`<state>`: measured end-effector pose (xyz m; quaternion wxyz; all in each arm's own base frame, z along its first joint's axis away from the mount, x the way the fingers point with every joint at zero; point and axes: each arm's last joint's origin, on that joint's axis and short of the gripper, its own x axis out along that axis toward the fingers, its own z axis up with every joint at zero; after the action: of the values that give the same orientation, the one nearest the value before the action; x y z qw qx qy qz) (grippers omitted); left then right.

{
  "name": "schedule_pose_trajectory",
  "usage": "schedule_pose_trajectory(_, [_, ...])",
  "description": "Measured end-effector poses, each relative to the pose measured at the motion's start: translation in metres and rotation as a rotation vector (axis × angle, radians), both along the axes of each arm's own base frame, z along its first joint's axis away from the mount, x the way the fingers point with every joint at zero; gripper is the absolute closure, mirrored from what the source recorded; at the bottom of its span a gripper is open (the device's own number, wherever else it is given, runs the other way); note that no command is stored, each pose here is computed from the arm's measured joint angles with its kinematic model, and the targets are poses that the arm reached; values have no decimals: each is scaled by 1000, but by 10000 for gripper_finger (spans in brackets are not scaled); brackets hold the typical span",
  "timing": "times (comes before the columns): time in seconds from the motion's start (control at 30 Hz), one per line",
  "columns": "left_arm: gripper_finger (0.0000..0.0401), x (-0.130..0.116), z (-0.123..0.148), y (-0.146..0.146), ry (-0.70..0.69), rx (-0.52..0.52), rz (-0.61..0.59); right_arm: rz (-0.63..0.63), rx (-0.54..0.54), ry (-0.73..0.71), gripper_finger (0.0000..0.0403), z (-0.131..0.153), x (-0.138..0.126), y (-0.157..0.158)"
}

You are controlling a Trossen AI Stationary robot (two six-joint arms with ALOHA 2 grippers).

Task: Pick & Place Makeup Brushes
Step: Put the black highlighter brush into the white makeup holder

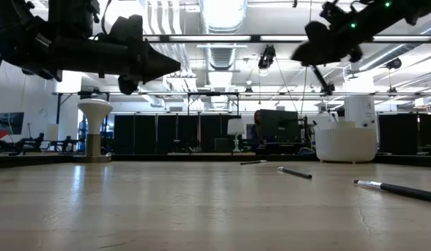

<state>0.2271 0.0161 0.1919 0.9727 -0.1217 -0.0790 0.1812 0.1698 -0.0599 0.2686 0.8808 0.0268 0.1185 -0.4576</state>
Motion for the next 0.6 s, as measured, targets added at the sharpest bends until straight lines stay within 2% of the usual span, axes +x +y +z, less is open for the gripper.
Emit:
schedule_pose_trajectory(0.27, [381,4,-3,1,19,4,-3,-303,-44,44,367,0,-36,-52])
schedule_pose_trajectory(0.6, [381,4,-4,1,31,8,0,-494,-68,128,367,-13,-41,-95])
